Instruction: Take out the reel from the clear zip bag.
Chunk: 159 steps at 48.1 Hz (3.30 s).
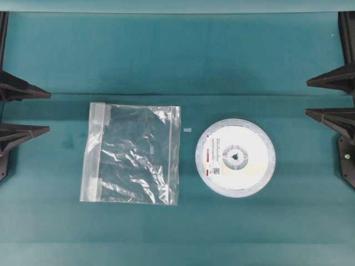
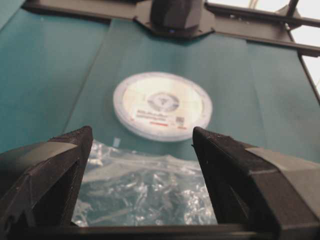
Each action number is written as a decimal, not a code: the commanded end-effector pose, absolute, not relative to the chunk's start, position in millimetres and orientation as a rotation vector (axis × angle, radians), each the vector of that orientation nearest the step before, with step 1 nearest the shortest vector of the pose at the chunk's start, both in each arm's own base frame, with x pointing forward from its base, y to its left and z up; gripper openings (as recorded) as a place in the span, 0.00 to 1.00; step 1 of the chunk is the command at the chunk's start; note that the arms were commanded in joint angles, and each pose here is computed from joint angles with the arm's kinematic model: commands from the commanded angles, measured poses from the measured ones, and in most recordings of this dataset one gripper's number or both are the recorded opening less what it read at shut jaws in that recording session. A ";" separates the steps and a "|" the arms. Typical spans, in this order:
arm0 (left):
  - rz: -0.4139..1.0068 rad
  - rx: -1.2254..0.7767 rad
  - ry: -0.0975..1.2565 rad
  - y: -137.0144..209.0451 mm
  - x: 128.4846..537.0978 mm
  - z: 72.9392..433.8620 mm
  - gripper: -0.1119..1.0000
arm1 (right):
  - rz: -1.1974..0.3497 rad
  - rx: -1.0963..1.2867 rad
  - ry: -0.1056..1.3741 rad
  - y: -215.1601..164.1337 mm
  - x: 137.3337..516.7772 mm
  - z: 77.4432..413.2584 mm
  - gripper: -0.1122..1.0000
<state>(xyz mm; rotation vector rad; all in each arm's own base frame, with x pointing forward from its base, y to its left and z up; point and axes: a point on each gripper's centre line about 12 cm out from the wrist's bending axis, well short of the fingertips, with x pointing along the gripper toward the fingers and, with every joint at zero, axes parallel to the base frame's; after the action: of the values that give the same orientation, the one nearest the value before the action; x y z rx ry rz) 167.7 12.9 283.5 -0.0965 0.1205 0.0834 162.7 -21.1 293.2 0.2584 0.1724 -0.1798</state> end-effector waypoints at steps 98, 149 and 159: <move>0.084 -0.093 0.099 13.3 169.4 292.5 0.89 | -0.122 0.124 0.111 -15.9 166.5 301.5 0.93; 0.082 -0.093 0.104 13.1 169.9 291.4 0.89 | -0.123 0.125 0.114 -15.9 166.5 300.7 0.93; 0.082 -0.093 0.104 13.1 169.9 291.4 0.89 | -0.124 0.127 0.112 -16.2 166.2 300.9 0.93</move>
<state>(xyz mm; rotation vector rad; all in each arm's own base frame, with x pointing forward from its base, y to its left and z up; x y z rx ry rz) 167.7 13.2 282.9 -0.0951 0.1220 0.0849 164.7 -16.5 298.5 0.1376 0.1158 -0.1280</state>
